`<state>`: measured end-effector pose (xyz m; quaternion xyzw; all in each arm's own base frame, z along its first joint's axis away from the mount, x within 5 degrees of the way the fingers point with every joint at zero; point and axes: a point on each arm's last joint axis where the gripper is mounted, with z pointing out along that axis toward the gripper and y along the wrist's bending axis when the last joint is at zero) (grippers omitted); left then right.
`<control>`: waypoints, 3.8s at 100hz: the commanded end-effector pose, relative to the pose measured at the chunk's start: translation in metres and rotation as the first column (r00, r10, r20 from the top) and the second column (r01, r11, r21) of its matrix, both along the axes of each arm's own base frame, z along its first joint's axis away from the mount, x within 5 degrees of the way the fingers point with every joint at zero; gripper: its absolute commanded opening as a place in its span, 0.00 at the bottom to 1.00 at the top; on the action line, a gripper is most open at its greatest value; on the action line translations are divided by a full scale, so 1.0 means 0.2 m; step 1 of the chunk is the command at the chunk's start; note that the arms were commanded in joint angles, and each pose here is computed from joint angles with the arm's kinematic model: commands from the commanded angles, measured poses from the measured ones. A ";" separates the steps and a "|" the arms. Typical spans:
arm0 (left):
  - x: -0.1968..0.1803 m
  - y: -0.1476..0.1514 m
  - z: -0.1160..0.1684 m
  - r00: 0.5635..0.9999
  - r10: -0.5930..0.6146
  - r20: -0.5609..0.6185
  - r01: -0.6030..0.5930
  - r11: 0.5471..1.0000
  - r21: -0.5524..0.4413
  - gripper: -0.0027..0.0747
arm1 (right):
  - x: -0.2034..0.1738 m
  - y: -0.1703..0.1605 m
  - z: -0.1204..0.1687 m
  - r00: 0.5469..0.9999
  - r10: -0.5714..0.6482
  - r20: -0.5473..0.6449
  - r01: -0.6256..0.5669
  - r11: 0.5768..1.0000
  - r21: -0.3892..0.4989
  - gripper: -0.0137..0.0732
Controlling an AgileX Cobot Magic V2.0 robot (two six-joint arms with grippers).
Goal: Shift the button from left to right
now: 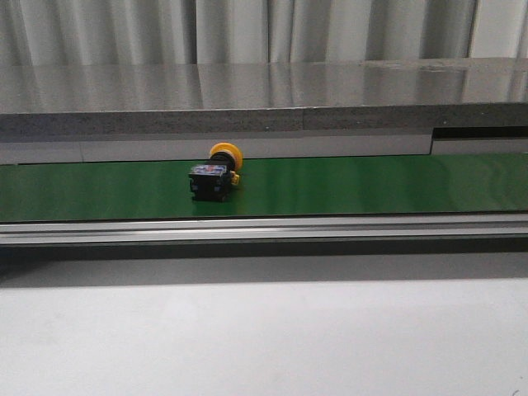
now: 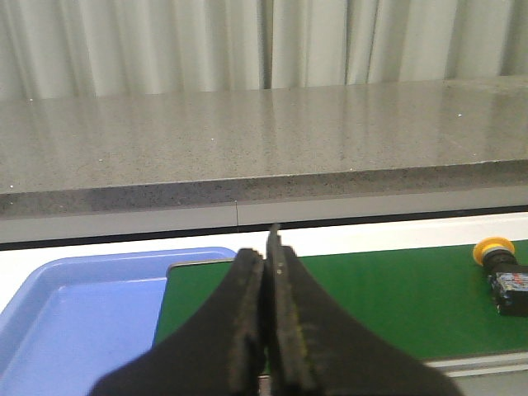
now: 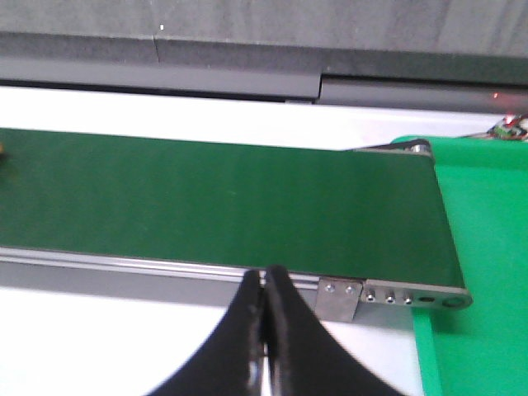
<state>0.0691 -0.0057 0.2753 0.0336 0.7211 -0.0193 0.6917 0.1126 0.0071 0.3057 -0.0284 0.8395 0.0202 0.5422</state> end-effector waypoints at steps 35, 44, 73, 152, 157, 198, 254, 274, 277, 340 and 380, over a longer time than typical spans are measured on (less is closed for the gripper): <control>0.00 0.00 0.08 0.994 0.002 0.107 0.000 1.000 -0.020 0.01 | 0.28 0.01 0.13 0.989 0.001 -0.145 0.001 1.000 0.016 0.08; 0.00 0.00 0.08 0.994 0.002 0.107 0.000 1.000 -0.020 0.01 | 0.30 0.01 0.12 0.987 0.001 -0.160 0.002 1.000 0.016 0.08; 0.00 0.00 0.08 0.994 0.002 0.107 0.000 1.000 -0.020 0.01 | 0.31 0.01 0.11 0.985 0.001 -0.172 0.002 1.000 0.019 0.24; 0.00 0.00 0.08 0.994 0.002 0.107 0.000 1.000 -0.020 0.01 | 0.61 0.13 0.10 0.968 0.071 -0.239 -0.029 0.985 0.172 0.81; 0.00 0.00 0.08 0.994 0.002 0.107 0.000 1.000 -0.020 0.01 | 0.67 0.16 0.10 0.965 0.087 -0.249 -0.045 0.984 0.171 0.81; 0.00 0.00 0.08 0.994 0.002 0.107 0.000 1.000 -0.020 0.01 | 1.07 0.40 0.01 0.928 0.192 -0.319 -0.144 0.975 0.166 0.81; 0.00 0.00 0.08 0.994 0.002 0.107 0.000 1.000 -0.020 0.01 | 1.27 0.44 -0.25 0.877 0.179 -0.445 -0.129 0.982 0.141 0.79; 0.00 0.00 0.08 0.994 0.002 0.107 0.000 1.000 -0.020 0.01 | 1.27 0.44 -0.28 0.855 0.182 -0.486 -0.131 0.982 0.138 0.54; 0.00 0.00 0.08 0.994 0.002 0.107 0.000 1.000 -0.020 0.01 | 1.27 0.44 -0.28 0.854 0.183 -0.488 -0.131 0.982 0.138 0.50; 0.00 0.00 0.08 0.994 0.002 0.107 0.000 1.000 -0.020 0.01 | 1.23 0.43 -0.14 0.841 0.194 -0.505 -0.169 0.981 0.095 0.47; 0.00 0.00 0.08 0.994 0.002 0.107 0.000 1.000 -0.020 0.01 | 1.20 0.21 0.14 0.879 0.118 -0.463 -0.118 0.993 0.029 0.47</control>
